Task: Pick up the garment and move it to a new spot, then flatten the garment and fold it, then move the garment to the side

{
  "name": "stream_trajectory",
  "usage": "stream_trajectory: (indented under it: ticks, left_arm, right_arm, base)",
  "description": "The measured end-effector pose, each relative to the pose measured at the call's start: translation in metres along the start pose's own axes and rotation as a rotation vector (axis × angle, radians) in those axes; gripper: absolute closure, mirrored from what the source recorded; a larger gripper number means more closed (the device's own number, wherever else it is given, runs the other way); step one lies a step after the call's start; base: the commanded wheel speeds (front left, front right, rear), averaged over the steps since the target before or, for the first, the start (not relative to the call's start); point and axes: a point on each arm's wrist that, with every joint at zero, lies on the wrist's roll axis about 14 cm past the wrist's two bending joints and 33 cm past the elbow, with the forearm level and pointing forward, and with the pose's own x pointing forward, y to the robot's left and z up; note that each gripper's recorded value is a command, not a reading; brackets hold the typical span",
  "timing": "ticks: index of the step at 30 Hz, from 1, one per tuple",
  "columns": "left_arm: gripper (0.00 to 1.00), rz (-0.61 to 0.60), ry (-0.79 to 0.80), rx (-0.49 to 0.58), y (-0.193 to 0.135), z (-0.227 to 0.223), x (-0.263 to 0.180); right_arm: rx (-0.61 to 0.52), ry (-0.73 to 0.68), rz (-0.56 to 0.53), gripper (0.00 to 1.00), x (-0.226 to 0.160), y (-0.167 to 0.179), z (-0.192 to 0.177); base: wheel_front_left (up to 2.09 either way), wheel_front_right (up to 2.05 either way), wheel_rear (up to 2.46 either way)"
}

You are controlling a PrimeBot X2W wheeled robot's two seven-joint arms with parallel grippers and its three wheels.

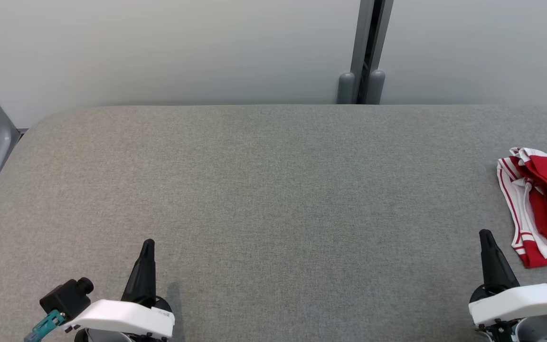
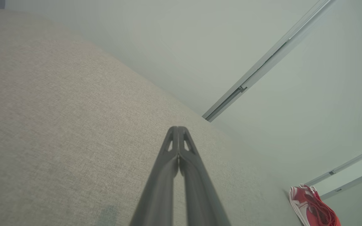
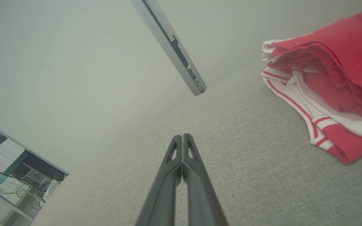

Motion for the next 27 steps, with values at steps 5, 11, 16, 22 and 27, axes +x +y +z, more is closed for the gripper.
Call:
stream_trajectory:
  ticks: [5,11,16,22,27]
  left_arm:
    - [1.0,0.002,0.009,-0.064,-0.001,-0.001,0.001]
    - [1.0,-0.007,0.008,-0.125,-0.005,0.002,0.006]
    - [1.0,-0.014,0.013,-0.182,-0.007,0.002,0.007]
    - [1.0,-0.018,0.023,-0.248,-0.01,0.001,0.01]
    - [1.0,-0.033,0.026,-0.297,-0.015,0.003,0.013]
  right_arm:
    - [0.075,-0.005,-0.022,1.0,-0.003,-0.007,0.003]
    - [0.147,-0.015,-0.036,1.0,-0.005,-0.011,0.008]
    - [0.215,-0.022,-0.051,1.0,-0.007,-0.017,0.012]
    - [0.292,-0.035,-0.061,1.0,-0.009,-0.021,0.017]
    - [0.352,-0.045,-0.068,1.0,-0.011,-0.025,0.021]
  base:
    - [0.0,0.0,0.0]
    - [0.0,0.0,0.0]
    - [0.0,0.0,0.0]
    - [0.0,0.0,0.0]
    - [0.0,0.0,0.0]
